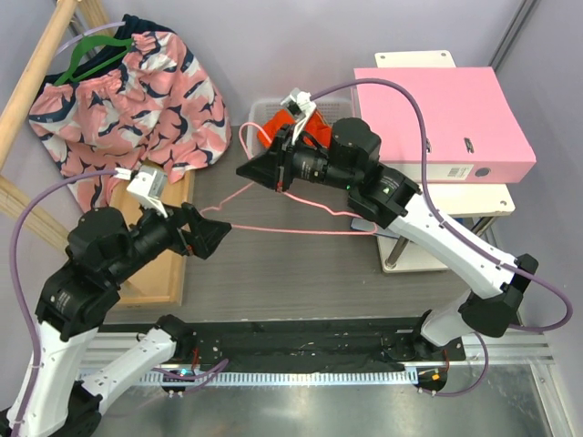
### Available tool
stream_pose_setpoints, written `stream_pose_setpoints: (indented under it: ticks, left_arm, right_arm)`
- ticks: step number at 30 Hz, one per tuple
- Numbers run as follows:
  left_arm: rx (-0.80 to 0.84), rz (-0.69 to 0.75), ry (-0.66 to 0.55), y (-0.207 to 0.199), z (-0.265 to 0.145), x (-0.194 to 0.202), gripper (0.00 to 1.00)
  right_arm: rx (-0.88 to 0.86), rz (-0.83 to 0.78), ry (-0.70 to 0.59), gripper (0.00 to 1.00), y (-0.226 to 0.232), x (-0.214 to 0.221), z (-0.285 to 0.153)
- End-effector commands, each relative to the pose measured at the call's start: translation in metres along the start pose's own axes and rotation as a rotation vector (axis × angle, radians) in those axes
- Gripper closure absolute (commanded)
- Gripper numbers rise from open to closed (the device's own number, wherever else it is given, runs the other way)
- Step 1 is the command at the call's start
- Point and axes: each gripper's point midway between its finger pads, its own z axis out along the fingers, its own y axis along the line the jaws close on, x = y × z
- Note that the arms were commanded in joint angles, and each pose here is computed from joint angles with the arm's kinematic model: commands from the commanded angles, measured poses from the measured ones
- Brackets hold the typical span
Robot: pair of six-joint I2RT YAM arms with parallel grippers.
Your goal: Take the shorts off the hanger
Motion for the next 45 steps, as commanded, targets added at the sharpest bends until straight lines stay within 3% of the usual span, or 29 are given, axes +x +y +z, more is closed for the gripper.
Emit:
stream_pose_setpoints:
  ticks: [1, 4, 8, 11, 14, 15, 17, 20, 21, 24, 25, 27, 28, 31, 35, 45]
  left_arm:
    - [0.093, 0.122, -0.02, -0.013, 0.01, -0.009, 0.0]
    - [0.129, 0.152, -0.005, -0.019, 0.014, -0.012, 0.0]
    - [0.313, 0.162, 0.039, -0.048, 0.018, -0.003, 0.0]
    - [0.304, 0.148, 0.07, -0.045, 0.027, 0.005, 0.02]
    - [0.29, 0.152, 0.072, -0.04, 0.032, 0.008, 0.2]
    - [0.291, 0.157, 0.07, -0.04, 0.032, 0.008, 0.31]
    - [0.303, 0.164, 0.068, -0.042, 0.03, 0.009, 0.44]
    - [0.275, 0.177, 0.054, -0.036, 0.028, 0.009, 0.9]
    - [0.249, 0.173, 0.051, -0.031, 0.029, 0.011, 1.0]
    - [0.24, 0.202, 0.039, -0.027, 0.026, 0.013, 1.0]
    - [0.252, 0.212, 0.036, -0.029, 0.025, 0.014, 1.0]
    - [0.257, 0.223, 0.024, -0.029, 0.022, 0.014, 1.0]
    - [0.252, 0.23, 0.024, -0.028, 0.021, 0.014, 1.0]
    - [0.224, 0.239, 0.015, -0.023, 0.017, 0.015, 1.0]
    - [0.218, 0.247, 0.028, -0.021, 0.011, 0.019, 1.0]
    - [0.171, 0.194, -0.004, -0.016, -0.011, 0.02, 1.0]
  right_arm:
    - [-0.201, 0.076, 0.073, 0.99, 0.045, 0.003, -0.014]
    - [-0.259, 0.102, 0.104, 0.99, 0.057, 0.007, -0.02]
    - [-0.292, 0.117, 0.125, 0.99, 0.061, 0.013, -0.022]
    - [-0.339, 0.148, 0.117, 0.99, 0.07, 0.01, -0.022]
    - [-0.378, 0.166, 0.117, 0.99, 0.075, 0.01, -0.021]
    - [-0.378, 0.172, 0.119, 0.99, 0.074, 0.01, -0.02]
    - [-0.372, 0.175, 0.113, 0.99, 0.074, 0.008, -0.02]
    - [-0.364, 0.18, 0.107, 0.99, 0.073, 0.006, -0.02]
    - [-0.363, 0.184, 0.108, 0.98, 0.074, 0.006, -0.02]
    - [-0.359, 0.19, 0.118, 0.87, 0.074, 0.008, -0.022]
    - [-0.355, 0.186, 0.125, 0.75, 0.074, 0.009, -0.023]
    - [-0.299, 0.15, 0.146, 0.61, 0.064, 0.015, -0.025]
    - [-0.269, 0.136, 0.155, 0.48, 0.059, 0.018, -0.025]
    - [-0.134, 0.064, 0.161, 0.3, 0.037, 0.021, -0.03]
    - [-0.056, 0.004, 0.191, 0.21, 0.019, 0.027, -0.043]
    - [0.041, -0.086, 0.181, 0.14, -0.002, 0.027, -0.087]
